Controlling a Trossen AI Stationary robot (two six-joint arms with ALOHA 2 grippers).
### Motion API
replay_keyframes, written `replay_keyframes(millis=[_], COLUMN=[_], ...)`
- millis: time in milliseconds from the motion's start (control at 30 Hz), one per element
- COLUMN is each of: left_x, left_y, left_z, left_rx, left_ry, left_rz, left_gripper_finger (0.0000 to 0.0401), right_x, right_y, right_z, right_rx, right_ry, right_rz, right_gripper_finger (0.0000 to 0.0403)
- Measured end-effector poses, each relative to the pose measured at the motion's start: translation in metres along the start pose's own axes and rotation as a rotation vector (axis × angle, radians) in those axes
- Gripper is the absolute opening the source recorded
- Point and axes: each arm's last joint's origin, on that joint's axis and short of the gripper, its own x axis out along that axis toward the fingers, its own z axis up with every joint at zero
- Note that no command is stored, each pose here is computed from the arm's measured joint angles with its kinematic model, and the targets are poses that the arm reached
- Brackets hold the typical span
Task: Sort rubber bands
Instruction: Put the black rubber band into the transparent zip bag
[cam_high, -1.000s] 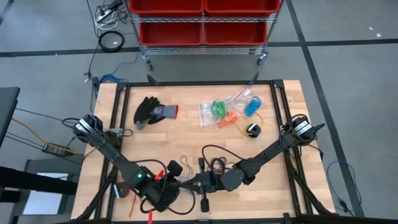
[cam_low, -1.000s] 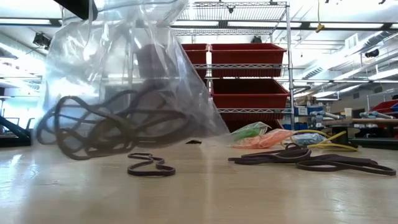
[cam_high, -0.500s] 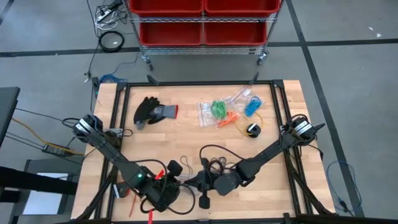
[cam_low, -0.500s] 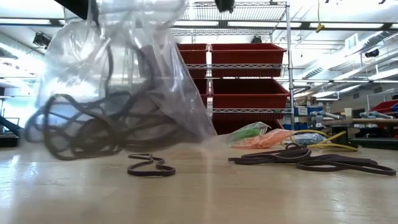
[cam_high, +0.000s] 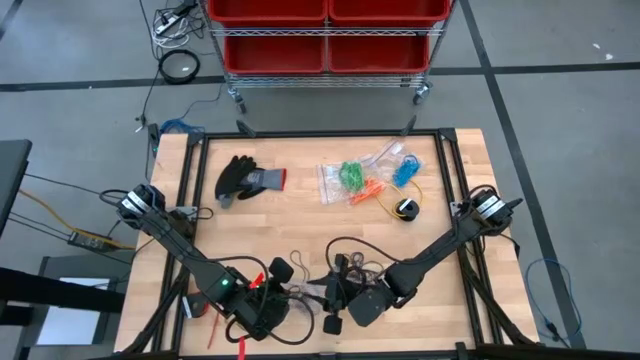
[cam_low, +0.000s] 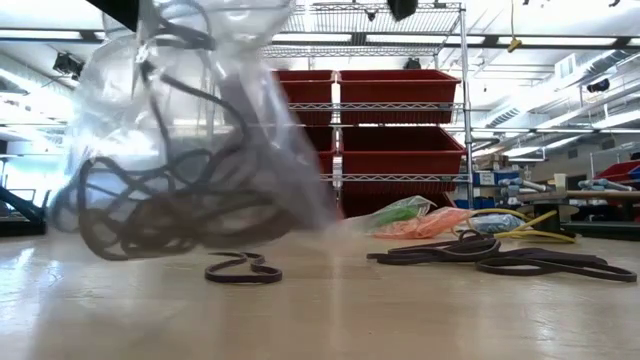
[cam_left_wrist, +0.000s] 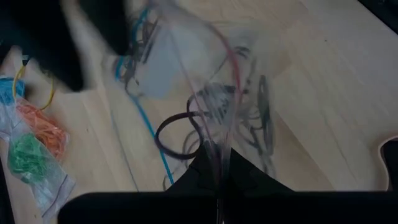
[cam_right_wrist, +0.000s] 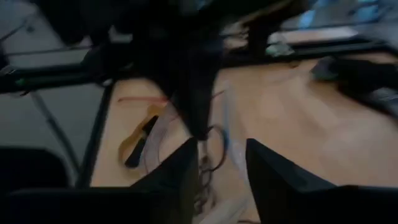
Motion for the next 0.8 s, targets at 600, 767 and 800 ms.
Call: replay_keyframes(millis=[600,767,800], left_x=[0.000,0.000,0.000], left_y=[0.000,0.000,0.000], left_z=[0.000,0.001,0.001], left_rx=[-0.006,-0.012,-0.012], left_ry=[-0.002,-0.008,-0.008], left_rz=[0.001,0.002,0.002], left_gripper_finger=[0.0002,0.0002,0.0002], right_x=[-0.048,-0.033,-0.030], right_y=[-0.028,-0.047,-0.052], right_z=[-0.054,-0.092,-0.099], right_rx=[0.149,0.306,0.327], right_ry=[0.157,0.140,0.139], right_rz=[-0.342,-0.224,-0.186], right_gripper_finger=[0.0102,0.0096,0.0096])
